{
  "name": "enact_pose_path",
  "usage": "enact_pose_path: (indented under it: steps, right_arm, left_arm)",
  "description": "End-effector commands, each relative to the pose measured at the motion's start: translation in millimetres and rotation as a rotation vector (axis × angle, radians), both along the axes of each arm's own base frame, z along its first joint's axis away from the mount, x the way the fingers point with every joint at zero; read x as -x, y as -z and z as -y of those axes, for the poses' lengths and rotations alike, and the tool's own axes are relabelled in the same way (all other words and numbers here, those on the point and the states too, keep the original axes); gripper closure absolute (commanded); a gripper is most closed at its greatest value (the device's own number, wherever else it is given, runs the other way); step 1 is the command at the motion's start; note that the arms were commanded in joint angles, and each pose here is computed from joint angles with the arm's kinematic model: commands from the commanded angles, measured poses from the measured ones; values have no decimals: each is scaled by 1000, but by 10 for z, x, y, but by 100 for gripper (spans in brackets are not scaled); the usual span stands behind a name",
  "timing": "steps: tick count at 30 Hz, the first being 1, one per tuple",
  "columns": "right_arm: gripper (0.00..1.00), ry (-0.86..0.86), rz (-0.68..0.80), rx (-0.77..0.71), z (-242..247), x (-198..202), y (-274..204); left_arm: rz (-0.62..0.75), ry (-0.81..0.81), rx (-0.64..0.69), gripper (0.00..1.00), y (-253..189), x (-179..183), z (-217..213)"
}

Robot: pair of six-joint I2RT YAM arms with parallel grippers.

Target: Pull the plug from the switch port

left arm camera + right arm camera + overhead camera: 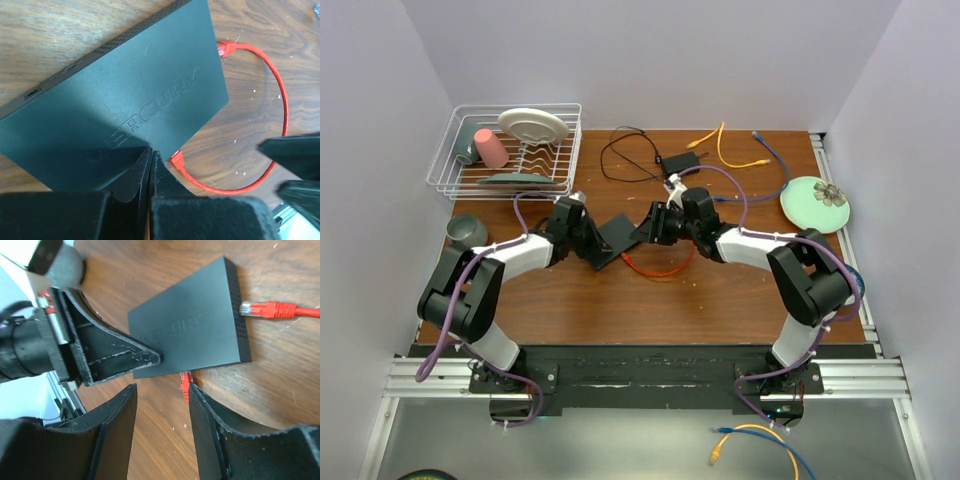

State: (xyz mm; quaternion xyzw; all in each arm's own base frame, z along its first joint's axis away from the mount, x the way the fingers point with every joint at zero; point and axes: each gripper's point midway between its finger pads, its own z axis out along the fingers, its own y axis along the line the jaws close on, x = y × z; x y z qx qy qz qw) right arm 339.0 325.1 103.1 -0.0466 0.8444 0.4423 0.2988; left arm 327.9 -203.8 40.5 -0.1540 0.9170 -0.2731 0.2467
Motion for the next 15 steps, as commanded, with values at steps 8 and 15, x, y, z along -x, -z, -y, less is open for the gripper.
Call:
enact_pose_path:
  steps: [8, 15]
  right_arm:
    - [52, -130, -4, 27, -160, 109, 245]
    - [49, -163, -25, 126, -142, 147, 521]
  left_arm:
    - [-73, -15, -74, 100, 352, 201, -160]
    - [-92, -19, -91, 100, 422, 218, -184]
